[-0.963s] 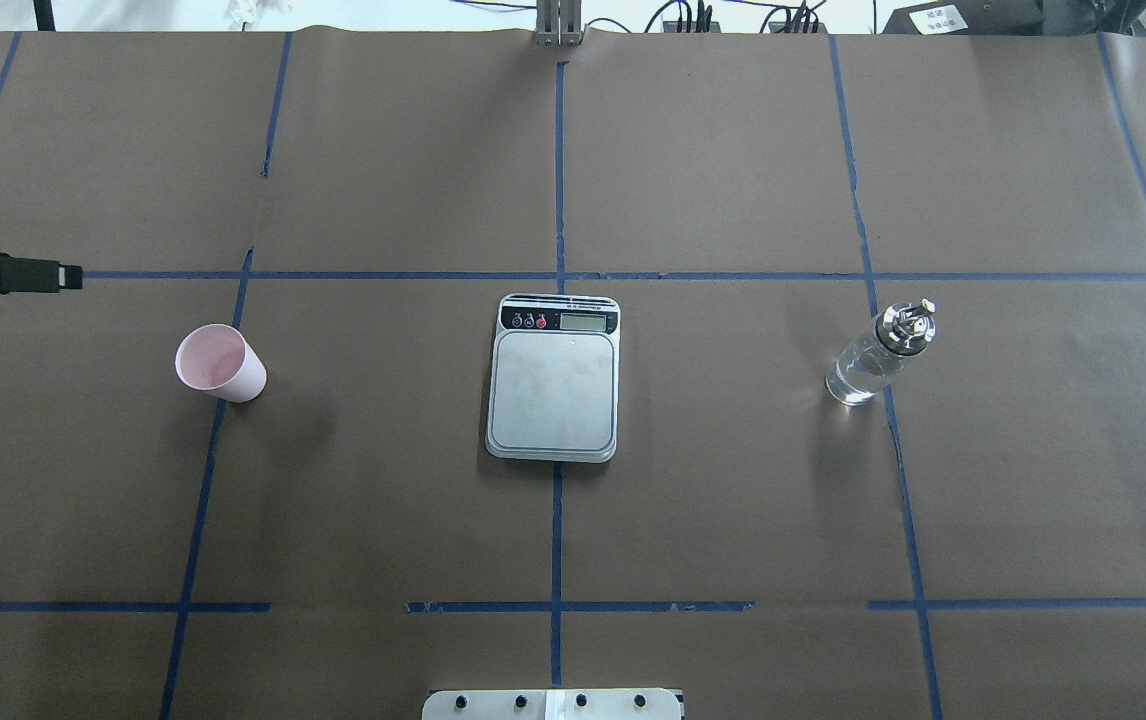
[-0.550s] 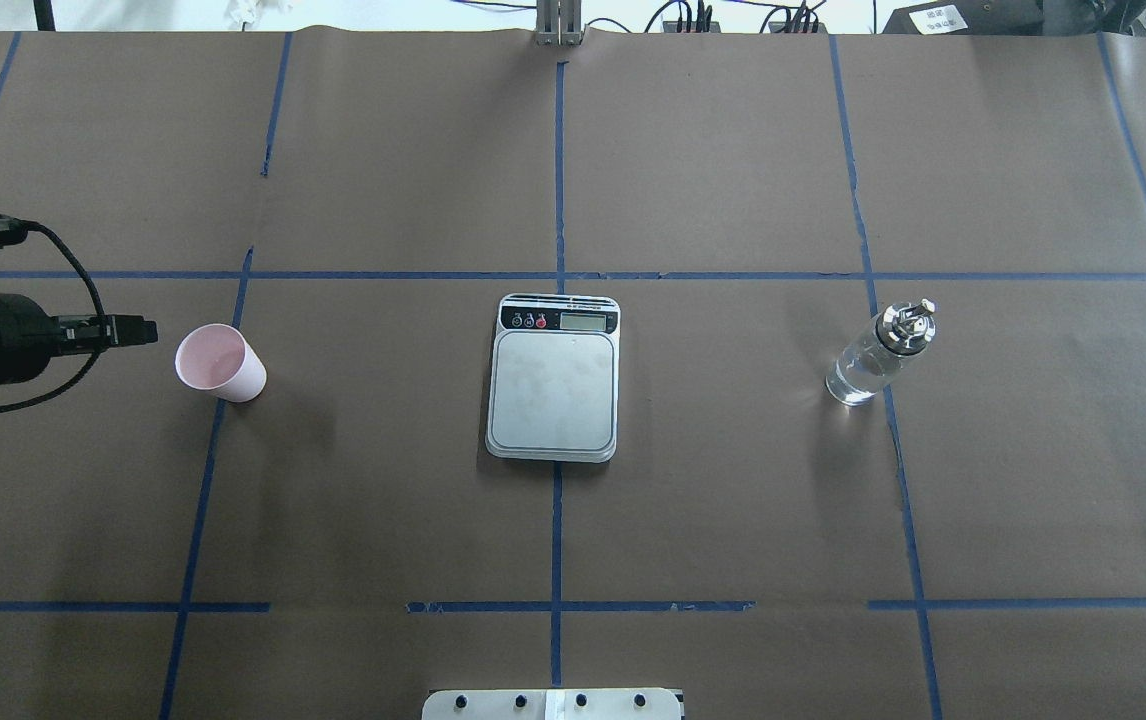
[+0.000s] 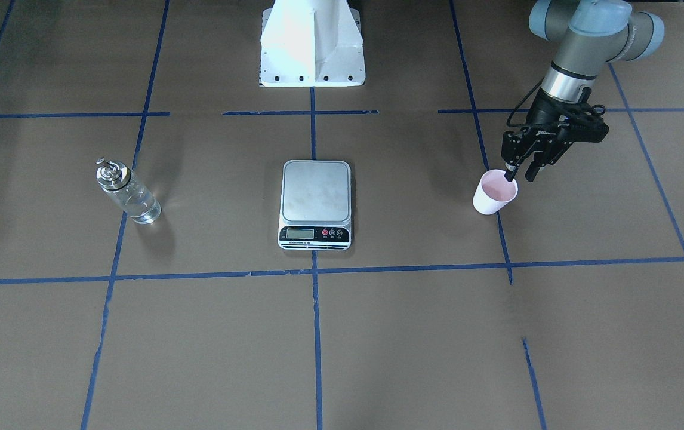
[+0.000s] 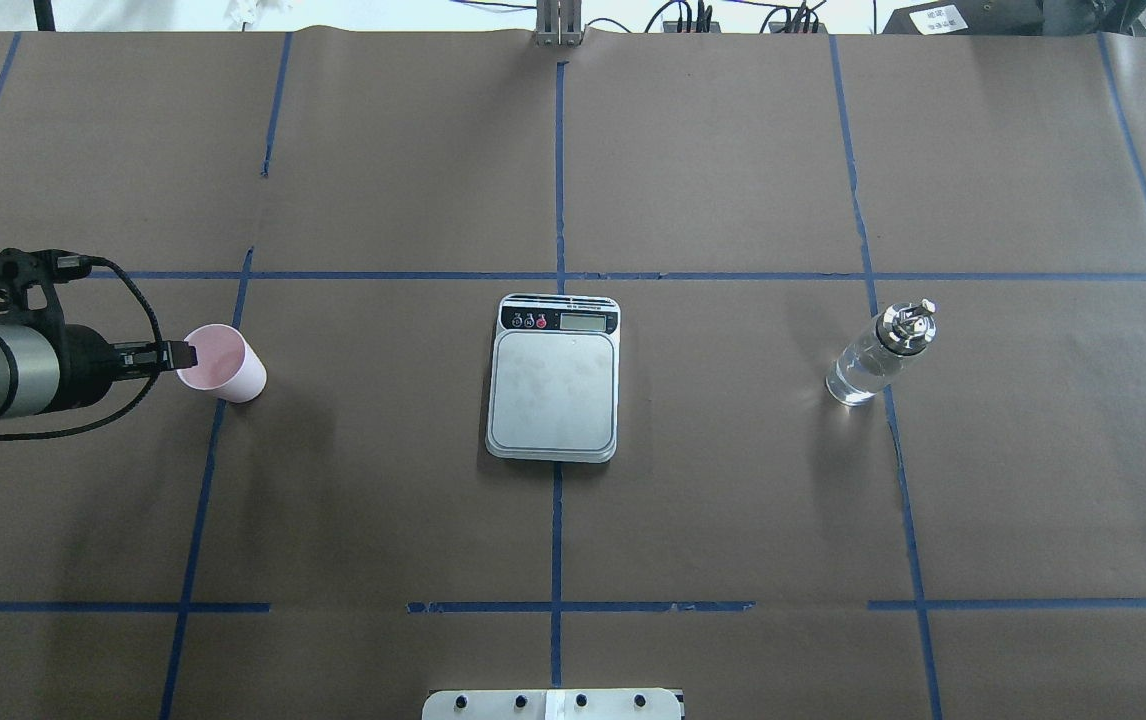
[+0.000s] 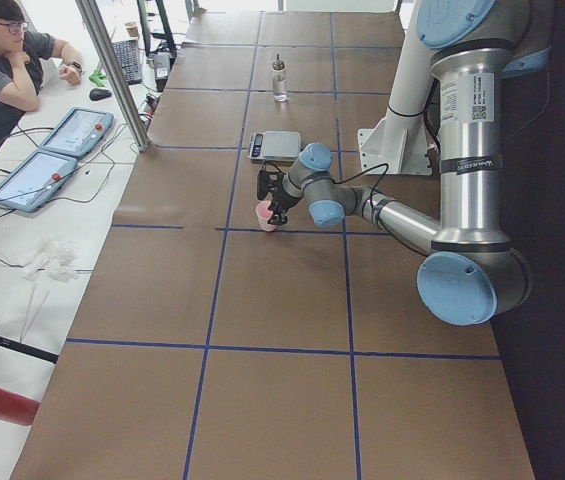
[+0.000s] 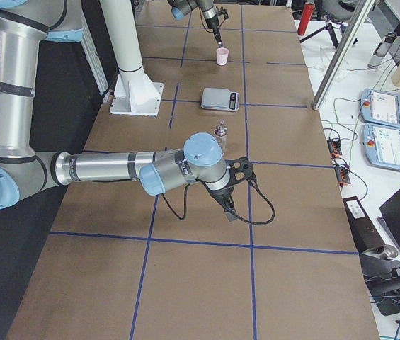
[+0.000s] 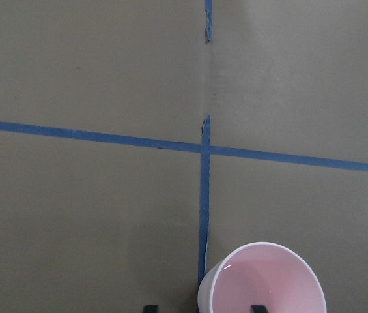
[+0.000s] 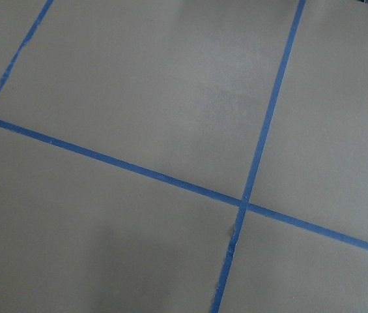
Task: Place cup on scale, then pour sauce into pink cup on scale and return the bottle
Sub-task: 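Reach the left gripper to the pink cup and grasp it, then carry the pink cup with the left gripper onto the scale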
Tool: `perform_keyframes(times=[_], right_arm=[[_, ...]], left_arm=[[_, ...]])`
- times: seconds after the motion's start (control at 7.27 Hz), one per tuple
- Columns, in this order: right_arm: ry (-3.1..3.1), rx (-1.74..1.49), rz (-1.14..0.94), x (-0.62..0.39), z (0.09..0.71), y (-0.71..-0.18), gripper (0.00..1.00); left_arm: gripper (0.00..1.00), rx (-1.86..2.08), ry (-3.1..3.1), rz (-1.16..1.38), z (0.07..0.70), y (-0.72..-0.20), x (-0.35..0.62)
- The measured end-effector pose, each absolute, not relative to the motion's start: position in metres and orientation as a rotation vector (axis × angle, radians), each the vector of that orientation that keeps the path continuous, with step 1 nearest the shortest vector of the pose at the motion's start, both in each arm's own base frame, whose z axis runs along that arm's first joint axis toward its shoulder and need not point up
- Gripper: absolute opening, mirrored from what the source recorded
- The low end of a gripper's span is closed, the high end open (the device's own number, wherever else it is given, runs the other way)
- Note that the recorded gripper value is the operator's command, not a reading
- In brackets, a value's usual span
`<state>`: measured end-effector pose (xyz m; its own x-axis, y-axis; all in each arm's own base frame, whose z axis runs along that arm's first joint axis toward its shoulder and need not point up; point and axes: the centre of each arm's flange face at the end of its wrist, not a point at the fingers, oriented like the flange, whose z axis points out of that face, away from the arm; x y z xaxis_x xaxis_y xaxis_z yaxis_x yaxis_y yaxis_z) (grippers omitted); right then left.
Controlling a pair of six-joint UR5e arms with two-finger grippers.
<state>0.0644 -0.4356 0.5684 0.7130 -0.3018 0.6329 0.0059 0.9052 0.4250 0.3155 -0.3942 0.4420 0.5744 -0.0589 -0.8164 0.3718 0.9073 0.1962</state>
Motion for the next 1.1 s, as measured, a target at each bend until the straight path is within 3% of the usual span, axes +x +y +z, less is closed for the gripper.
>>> perform_keyframes(times=[0.28, 0.83, 1.1], right_arm=[[-0.763, 0.412, -0.175, 0.065, 0.569, -0.435, 1.00], [-0.763, 0.412, -0.174, 0.065, 0.570, -0.434, 1.00], [-0.763, 0.411, -0.173, 0.065, 0.570, -0.434, 1.00]], left_arm=[[0.00, 0.360, 0.917, -0.257, 0.447, -0.400, 0.327], [0.00, 0.361, 0.919, -0.248, 0.431, -0.402, 0.333], [0.00, 0.348, 0.905, -0.246, 0.368, -0.416, 0.353]])
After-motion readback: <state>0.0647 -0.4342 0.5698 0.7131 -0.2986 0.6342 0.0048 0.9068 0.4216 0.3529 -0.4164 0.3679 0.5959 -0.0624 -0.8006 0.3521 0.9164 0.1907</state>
